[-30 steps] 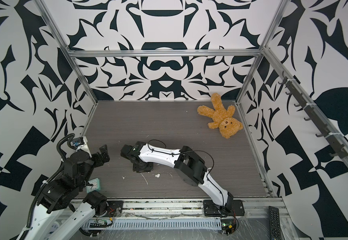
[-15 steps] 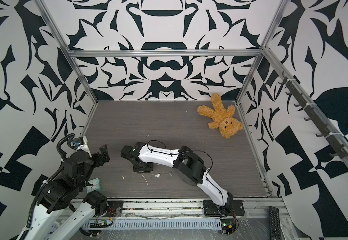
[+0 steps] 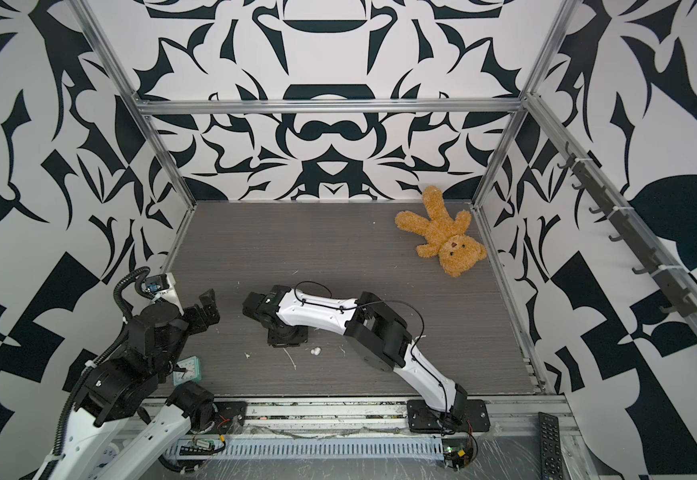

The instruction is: Insert the wireless bluetooth earbuds into the charging case

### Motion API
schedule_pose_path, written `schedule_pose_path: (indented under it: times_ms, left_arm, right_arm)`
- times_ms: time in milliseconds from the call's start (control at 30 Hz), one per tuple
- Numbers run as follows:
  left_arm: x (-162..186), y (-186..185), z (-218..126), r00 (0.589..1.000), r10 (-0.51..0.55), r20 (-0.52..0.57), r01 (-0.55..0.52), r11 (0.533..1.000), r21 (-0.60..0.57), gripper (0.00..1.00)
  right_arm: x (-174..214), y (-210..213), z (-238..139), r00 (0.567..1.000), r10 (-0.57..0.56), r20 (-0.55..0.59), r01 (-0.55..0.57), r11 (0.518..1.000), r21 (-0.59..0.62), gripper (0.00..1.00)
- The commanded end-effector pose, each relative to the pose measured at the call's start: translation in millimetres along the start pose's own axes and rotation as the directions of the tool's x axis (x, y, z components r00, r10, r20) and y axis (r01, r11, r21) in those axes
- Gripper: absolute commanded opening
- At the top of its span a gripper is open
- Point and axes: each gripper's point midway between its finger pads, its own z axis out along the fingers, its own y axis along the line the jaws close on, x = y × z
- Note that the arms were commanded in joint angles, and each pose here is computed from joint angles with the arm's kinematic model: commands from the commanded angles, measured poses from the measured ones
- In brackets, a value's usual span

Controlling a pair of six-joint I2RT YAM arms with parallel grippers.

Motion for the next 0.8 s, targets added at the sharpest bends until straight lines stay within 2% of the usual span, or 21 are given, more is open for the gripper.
schedule_pose_path:
  times_ms: [0, 767]
  left_arm:
    - [3.7, 0.2, 3.0, 1.0, 0.001, -0.009, -0.001, 1.0, -0.006, 0.99]
    - [4.1, -0.7, 3.7, 1.0, 0.003, -0.013, -0.003, 1.0, -0.004, 0.99]
  right_arm:
    - [0.8, -4.4, -2.3, 1.0, 0.001, -0.001, -0.001, 1.0, 0.016, 0.16]
    - [-6.8, -10.7, -2.8, 0.999, -0.053, 0.01, 0.052, 0.996, 0.077, 0.1]
